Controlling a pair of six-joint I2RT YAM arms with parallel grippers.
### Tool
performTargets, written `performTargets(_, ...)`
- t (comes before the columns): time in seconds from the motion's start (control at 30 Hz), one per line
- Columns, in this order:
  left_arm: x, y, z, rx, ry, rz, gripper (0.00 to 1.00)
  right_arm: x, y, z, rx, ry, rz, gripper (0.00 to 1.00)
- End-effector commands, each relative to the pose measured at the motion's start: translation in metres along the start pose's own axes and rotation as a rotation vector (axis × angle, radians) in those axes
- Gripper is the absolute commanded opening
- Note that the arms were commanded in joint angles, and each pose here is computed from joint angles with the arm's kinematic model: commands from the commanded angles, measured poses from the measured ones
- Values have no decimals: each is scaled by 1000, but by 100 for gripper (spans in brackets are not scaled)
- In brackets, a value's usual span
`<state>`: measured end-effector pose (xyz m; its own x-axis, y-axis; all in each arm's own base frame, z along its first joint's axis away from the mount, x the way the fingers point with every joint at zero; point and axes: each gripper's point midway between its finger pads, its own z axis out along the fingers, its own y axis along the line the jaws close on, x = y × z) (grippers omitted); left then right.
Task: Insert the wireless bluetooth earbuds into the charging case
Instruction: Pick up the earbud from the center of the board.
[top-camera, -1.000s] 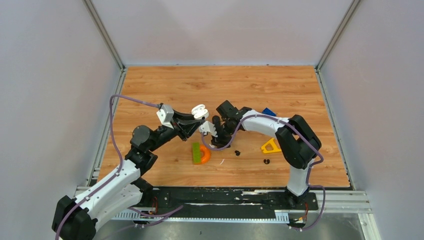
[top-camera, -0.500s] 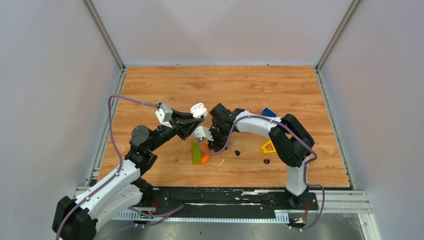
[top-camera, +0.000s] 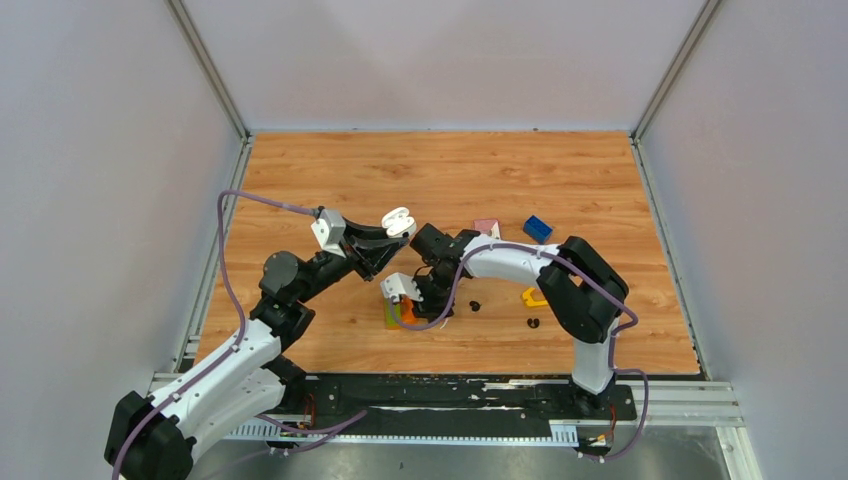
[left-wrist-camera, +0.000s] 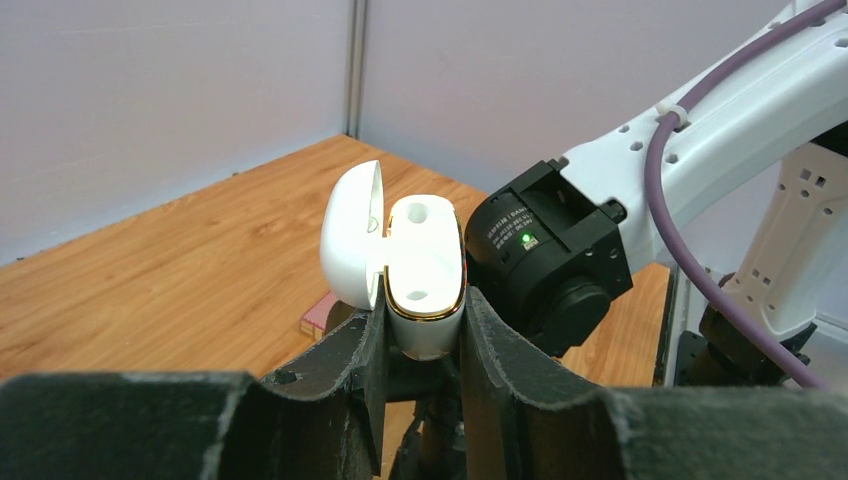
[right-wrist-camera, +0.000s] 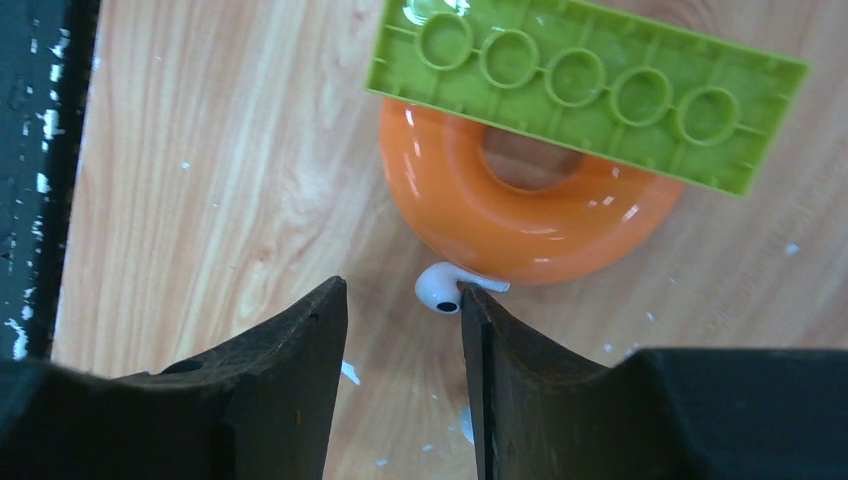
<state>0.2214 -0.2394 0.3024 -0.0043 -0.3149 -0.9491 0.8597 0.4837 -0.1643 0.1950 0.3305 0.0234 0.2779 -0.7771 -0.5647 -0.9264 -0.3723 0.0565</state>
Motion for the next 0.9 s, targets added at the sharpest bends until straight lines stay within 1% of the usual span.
performTargets(0.0, -14, -5, 1, 24, -52, 14, 0, -13, 15, -5, -19, -12, -3, 46)
performTargets(0.23, -13, -6, 1, 30, -51, 16, 0, -14, 27, -9, -66, -9, 22, 42)
performTargets(0.4, -14, -6, 1, 32, -52, 18, 0, -20, 37, -19, -104, -20, 20, 37)
performTargets(0.67, -14, -4, 1, 23, -53, 22, 0, -21, 20, -28, 21, -12, -54, 32)
performTargets(0.77, -14, -4, 1, 21, -55, 22, 0, -22, 11, -27, 57, -17, -79, 32)
performTargets(0.87, -13, -3, 1, 17, -53, 22, 0, -23, 5, -24, 65, -14, -105, 34)
